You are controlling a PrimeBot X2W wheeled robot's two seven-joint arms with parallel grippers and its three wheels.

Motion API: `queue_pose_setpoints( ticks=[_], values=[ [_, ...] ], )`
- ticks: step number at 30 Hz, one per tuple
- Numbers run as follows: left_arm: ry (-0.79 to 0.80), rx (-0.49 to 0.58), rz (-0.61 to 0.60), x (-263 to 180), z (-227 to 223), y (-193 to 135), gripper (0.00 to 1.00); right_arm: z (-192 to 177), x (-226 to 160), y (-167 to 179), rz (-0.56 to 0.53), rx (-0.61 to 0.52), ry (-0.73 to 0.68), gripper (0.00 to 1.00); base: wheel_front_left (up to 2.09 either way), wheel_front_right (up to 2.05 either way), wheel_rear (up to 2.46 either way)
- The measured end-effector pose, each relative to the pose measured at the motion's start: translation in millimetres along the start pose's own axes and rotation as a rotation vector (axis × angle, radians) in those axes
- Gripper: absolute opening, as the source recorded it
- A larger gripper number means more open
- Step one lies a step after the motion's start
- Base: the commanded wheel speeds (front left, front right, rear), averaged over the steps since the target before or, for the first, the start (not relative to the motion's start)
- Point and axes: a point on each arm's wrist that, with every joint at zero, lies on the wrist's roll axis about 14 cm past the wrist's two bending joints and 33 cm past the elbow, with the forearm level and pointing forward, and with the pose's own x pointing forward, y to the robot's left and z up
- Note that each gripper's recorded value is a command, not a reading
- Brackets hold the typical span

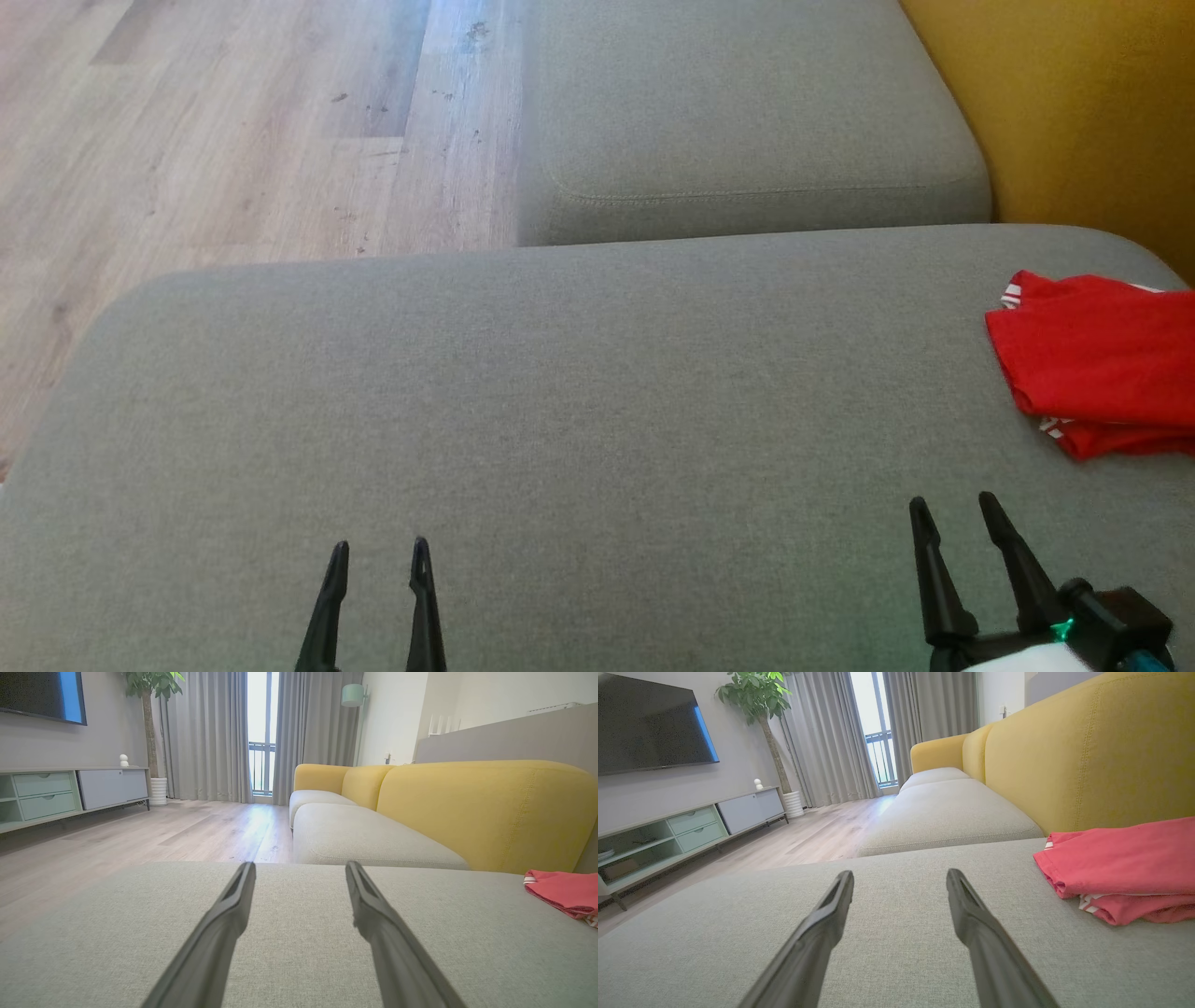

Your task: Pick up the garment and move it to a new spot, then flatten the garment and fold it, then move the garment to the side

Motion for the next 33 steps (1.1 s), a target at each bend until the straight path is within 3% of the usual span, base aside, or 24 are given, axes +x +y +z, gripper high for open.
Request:
queue_pose_setpoints(
  ticks=[4,5,12,33],
  values=[
    [0.006,-0.001,-0.011,0,-2,-2,1.00,0,-1,0,-0.004,0.006,-0.002,1.00,0.00,0.00,0.00],
    [0.018,0.001,-0.011,0,-5,-2,0.00,-3,-1,0,-0.007,0.008,0.008,0.00,0.00,0.00,0.00],
    [0.139,0.000,0.010,-16,-41,4,0.00,-40,-17,-3,-0.034,0.037,0.125,0.00,0.00,0.00,0.00],
    [0.222,-0.240,0.062,-6,-54,16,0.00,-41,-12,-21,-0.129,0.258,0.136,0.00,0.00,0.00,0.00]
  ],
)
